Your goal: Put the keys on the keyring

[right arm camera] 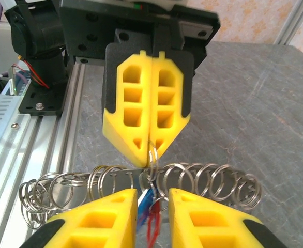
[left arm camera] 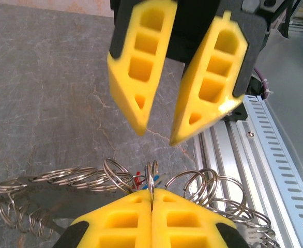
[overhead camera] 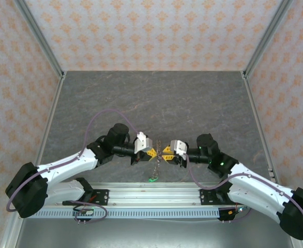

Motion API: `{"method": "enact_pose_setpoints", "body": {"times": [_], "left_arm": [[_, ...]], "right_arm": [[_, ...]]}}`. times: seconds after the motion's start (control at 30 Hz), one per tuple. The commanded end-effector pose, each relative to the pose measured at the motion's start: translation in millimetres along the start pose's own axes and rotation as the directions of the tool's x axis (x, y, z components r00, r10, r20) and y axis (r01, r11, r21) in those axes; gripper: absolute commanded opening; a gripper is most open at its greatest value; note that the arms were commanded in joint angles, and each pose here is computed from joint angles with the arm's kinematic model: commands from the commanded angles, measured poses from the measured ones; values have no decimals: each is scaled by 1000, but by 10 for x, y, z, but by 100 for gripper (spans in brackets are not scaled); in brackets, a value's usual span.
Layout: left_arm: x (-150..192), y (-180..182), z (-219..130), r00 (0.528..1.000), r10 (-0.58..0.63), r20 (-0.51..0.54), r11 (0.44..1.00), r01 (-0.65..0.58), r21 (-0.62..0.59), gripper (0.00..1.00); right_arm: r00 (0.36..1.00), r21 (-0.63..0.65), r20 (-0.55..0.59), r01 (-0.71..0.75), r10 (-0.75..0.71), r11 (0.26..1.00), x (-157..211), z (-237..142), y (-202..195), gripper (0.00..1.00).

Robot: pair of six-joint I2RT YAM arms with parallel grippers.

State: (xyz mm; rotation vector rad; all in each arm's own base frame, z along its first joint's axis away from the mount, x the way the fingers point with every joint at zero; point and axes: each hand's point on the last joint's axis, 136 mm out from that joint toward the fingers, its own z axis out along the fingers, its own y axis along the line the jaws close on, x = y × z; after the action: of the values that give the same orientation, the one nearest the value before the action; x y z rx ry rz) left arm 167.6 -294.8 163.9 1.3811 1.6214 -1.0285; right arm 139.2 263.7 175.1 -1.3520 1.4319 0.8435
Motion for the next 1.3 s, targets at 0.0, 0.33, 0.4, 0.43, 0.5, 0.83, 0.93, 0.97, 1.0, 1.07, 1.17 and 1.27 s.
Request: {"method": "enact_pose_setpoints", "body": {"times": [0.0, 0.33, 0.4, 0.43, 0.5, 0.83, 0.93, 0.97, 1.0, 1.07, 1.17, 1.27], "left_arm": [[-218, 17, -11, 997, 65, 40, 998, -65, -3, 0], [-227, 12, -10, 997, 64, 41, 998, -64, 0, 0], [-220, 13, -6, 997, 62, 39, 998, -62, 2, 0], [-214, 11, -2, 997, 61, 39, 998, -61, 3, 0], [-219, 16, 4, 997, 60, 40, 998, -60, 4, 0], [-205, 49, 8, 998, 57, 28, 998, -56, -20, 0], [-189, 112, 2, 999, 50, 16, 997, -49, -58, 5], [-171, 136, -1, 999, 47, 7, 996, -46, -73, 7], [-155, 157, -5, 999, 42, -1, 995, -42, -86, 9], [-126, 187, -18, 999, 38, -16, 993, -40, -113, 13], [-93, 190, -28, 998, 43, -46, 989, -49, -137, 17], [-51, 174, -13, 996, 54, -76, 987, -65, -147, 18]], "right_arm": [[999, -39, 45, -9, 11, 999, -66, 33, 46, 22], [997, -37, 73, 7, -4, 999, -138, 128, -36, 23], [997, -39, 76, 3, 0, 999, -139, 143, -41, 23], [997, -38, 79, 4, -1, 999, -147, 149, -49, 23], [997, -35, 75, 0, 3, 999, -129, 164, -59, 23], [997, -47, 71, -19, 22, 999, -129, 169, -47, 1], [998, -11, 50, -25, 25, 1000, -101, 156, -102, 0], [999, -5, 37, -26, 26, 1000, -90, 145, -106, 0], [999, -2, 30, -24, 24, 1000, -100, 131, -107, 0], [1000, -1, 8, -21, 21, 1000, -114, 102, -107, 0], [999, -9, -26, -29, 29, 1000, -125, 78, -98, 0], [999, -11, -37, -34, 33, 999, -133, 78, -105, 0]]}}
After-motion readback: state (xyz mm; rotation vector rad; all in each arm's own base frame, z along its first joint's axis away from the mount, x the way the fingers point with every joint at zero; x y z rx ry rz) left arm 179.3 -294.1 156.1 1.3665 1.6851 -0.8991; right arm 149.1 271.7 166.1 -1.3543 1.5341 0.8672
